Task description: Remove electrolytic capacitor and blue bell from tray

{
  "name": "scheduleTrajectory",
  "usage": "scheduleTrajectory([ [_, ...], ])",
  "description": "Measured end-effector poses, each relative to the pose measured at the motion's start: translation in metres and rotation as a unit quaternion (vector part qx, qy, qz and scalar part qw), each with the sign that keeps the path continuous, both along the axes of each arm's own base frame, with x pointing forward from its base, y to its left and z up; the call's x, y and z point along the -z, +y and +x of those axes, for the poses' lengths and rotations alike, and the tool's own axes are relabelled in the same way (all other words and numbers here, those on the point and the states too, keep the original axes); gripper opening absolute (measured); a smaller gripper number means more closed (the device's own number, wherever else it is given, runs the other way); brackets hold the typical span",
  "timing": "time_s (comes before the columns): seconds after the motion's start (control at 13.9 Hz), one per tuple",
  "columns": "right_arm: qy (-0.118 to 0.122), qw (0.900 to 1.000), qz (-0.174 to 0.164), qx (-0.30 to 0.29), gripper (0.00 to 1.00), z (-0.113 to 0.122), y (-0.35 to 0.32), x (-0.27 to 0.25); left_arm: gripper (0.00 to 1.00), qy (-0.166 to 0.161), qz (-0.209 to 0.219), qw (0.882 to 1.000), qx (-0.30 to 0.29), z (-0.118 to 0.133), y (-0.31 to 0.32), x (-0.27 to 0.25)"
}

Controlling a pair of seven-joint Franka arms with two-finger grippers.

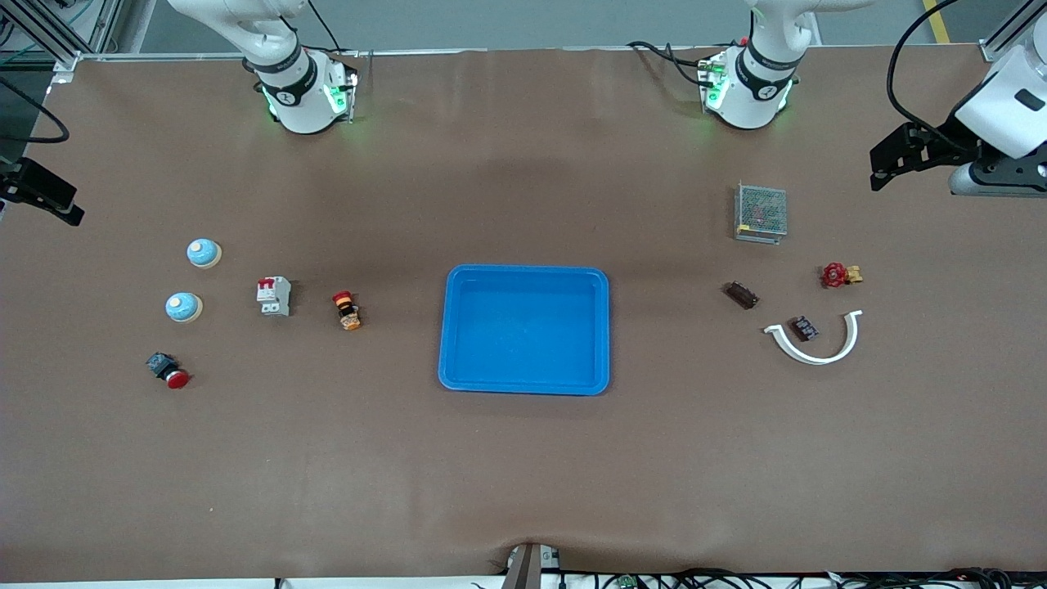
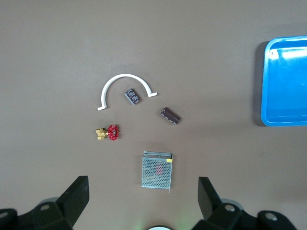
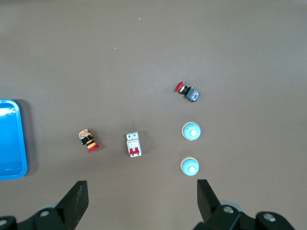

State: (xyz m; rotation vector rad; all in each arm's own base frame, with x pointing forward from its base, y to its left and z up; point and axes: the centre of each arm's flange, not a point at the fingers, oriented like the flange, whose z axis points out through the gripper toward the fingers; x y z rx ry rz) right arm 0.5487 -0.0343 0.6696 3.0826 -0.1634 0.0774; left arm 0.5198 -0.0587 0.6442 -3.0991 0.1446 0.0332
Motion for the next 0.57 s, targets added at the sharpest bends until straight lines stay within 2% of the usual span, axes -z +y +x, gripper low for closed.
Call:
scheduleTrajectory([
  [0.14,-0.008,1.0,0.001,0.001,1.0,-0.0013,0.0003,-0.0043,1.0,0.0,0.0,1.0,0.0,0.0,0.0,0.0003],
  [0.29,-0.019,1.0,0.017,0.002,1.0,-0.0012,0.0026,-0.0083,1.0,0.0,0.0,1.0,0.0,0.0,0.0,0.0003],
  [0.57,-0.024,0.999,0.027,0.009,1.0,-0.0032,-0.0039,-0.0117,1.0,-0.003,0.0,1.0,-0.004,0.0004,0.0029,-0.0028],
])
